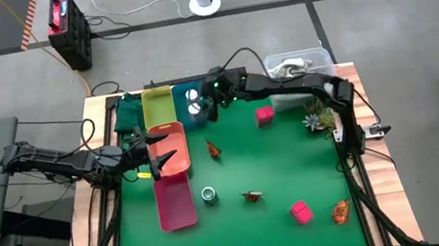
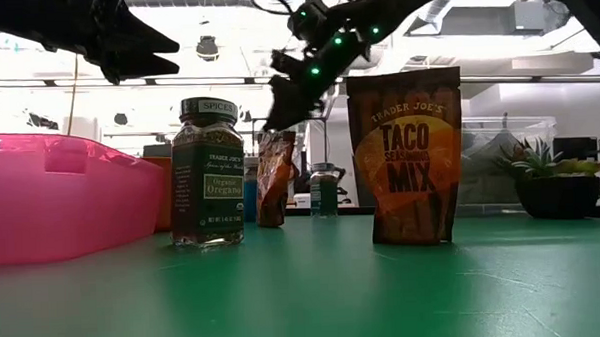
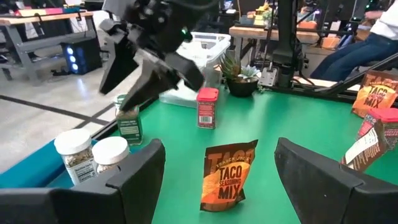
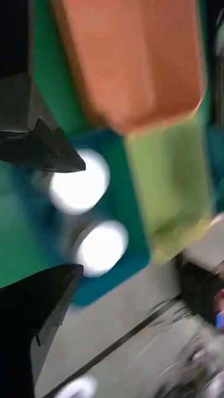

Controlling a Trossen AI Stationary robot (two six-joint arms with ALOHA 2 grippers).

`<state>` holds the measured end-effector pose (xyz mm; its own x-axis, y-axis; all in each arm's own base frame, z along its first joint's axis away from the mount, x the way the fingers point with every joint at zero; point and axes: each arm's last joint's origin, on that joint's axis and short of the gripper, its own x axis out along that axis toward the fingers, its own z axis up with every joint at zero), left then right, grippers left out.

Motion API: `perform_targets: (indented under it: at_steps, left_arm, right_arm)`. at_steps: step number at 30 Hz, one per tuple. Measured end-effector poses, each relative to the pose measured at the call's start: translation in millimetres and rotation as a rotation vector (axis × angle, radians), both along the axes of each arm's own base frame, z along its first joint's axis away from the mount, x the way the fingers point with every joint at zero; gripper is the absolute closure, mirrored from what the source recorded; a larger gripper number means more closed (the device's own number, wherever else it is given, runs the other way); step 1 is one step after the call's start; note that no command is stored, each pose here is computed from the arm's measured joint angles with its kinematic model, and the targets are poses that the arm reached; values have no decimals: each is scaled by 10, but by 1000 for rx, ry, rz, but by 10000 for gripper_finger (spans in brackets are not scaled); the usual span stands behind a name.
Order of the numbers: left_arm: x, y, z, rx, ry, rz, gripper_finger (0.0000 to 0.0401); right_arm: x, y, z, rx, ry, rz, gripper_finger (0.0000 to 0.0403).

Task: Sort spices by type
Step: Put the top green seasoning bottle into the orange bin

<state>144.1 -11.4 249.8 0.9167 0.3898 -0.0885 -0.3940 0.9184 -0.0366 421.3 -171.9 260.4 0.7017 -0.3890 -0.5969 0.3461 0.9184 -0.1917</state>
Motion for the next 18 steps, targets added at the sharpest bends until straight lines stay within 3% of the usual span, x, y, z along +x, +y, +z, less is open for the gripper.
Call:
perform_targets:
  at_steps: [6, 11, 18]
  left_arm:
    - [0, 0, 1, 1, -1, 0, 113]
    - [0, 0, 0, -1, -1, 1, 113]
    - [0, 0, -1, 5, 4, -1, 113]
  right_arm:
    - [-248, -288, -92, 47, 141, -114, 121]
    - [-383, -475, -121, 89, 166, -183, 119]
    - [-492, -627, -134, 115, 173, -240, 52]
